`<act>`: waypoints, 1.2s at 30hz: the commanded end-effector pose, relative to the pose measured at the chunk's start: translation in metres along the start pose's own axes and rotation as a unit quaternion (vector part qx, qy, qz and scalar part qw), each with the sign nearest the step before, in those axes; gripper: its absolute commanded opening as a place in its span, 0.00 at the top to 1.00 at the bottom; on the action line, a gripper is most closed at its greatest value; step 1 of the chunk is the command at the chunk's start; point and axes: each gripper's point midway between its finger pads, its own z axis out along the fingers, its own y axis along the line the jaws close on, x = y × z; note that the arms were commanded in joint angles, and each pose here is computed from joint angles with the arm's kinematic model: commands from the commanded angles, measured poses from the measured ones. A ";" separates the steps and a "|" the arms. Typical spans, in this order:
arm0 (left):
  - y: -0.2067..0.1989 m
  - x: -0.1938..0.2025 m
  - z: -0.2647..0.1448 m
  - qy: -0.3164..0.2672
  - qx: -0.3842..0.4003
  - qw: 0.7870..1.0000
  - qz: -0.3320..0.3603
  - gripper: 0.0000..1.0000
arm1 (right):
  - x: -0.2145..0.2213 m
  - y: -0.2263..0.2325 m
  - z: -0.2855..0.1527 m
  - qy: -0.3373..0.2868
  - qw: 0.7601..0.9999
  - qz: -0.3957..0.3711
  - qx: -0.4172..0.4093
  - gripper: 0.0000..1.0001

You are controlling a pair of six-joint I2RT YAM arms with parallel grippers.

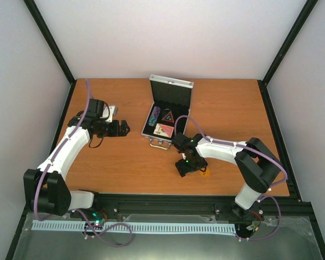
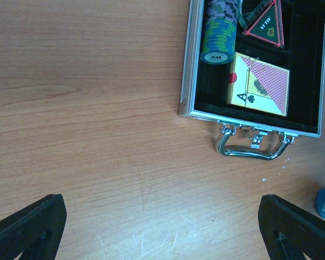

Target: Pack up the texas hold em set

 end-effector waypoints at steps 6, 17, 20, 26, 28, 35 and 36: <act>-0.005 -0.011 -0.009 -0.016 0.007 1.000 0.010 0.00 | -0.024 -0.006 0.003 -0.032 0.999 0.000 0.020 0.13; -0.003 -0.010 -0.007 -0.013 0.002 1.000 0.009 0.00 | -0.009 -0.010 0.002 -0.012 1.000 0.009 0.011 0.31; -0.002 -0.008 -0.005 -0.012 0.002 1.000 0.007 0.00 | -0.006 -0.010 -0.001 -0.012 1.000 0.015 0.010 0.42; -0.001 -0.007 -0.005 -0.013 0.002 1.000 0.005 0.00 | -0.006 -0.013 -0.007 -0.015 1.000 0.016 0.016 0.51; -0.001 -0.008 -0.005 -0.013 0.001 1.000 0.006 0.00 | -0.011 -0.012 -0.014 -0.022 0.999 0.015 0.017 0.52; -0.003 -0.010 -0.007 -0.018 0.004 1.000 0.007 0.00 | -0.055 -0.001 -0.071 -0.086 0.996 0.008 0.013 0.51; -0.003 -0.010 -0.007 -0.018 0.004 1.000 0.007 0.00 | -0.063 0.001 -0.079 -0.097 0.995 0.006 0.012 0.51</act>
